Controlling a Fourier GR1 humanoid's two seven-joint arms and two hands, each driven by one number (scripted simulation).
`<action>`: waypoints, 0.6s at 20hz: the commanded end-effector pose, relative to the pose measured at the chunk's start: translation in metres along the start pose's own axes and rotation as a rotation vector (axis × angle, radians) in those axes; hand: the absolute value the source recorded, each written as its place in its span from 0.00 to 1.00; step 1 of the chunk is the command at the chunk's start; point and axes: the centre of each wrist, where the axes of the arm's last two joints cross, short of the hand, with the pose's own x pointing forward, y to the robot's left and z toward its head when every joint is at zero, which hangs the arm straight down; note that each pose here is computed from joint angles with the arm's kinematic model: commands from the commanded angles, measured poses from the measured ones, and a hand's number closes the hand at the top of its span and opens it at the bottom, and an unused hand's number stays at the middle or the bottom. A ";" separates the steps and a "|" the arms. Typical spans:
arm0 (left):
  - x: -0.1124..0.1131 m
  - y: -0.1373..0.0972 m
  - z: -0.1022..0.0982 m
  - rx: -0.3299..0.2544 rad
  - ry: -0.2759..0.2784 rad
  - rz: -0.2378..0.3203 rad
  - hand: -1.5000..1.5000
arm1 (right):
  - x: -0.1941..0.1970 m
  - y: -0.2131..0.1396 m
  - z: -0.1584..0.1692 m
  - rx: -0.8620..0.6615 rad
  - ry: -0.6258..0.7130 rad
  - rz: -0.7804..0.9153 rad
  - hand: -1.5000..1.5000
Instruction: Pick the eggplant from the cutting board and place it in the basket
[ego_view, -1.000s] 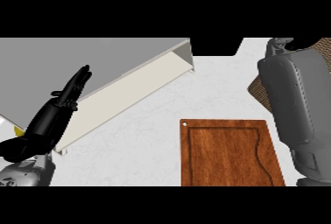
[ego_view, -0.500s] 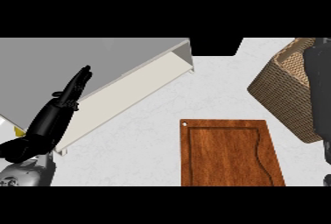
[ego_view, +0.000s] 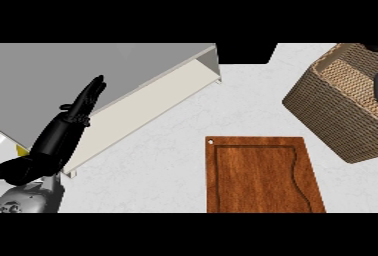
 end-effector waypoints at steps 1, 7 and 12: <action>-0.021 -0.001 -0.001 0.033 0.121 -0.003 0.50 | -0.021 0.001 -0.013 -0.031 -0.013 -0.004 1.00; -0.023 0.015 0.000 0.033 0.118 0.010 0.50 | -0.050 -0.001 -0.033 -0.099 -0.051 0.030 1.00; -0.010 0.022 -0.002 0.043 0.112 0.009 0.50 | -0.067 0.006 -0.035 -0.230 -0.003 -0.086 1.00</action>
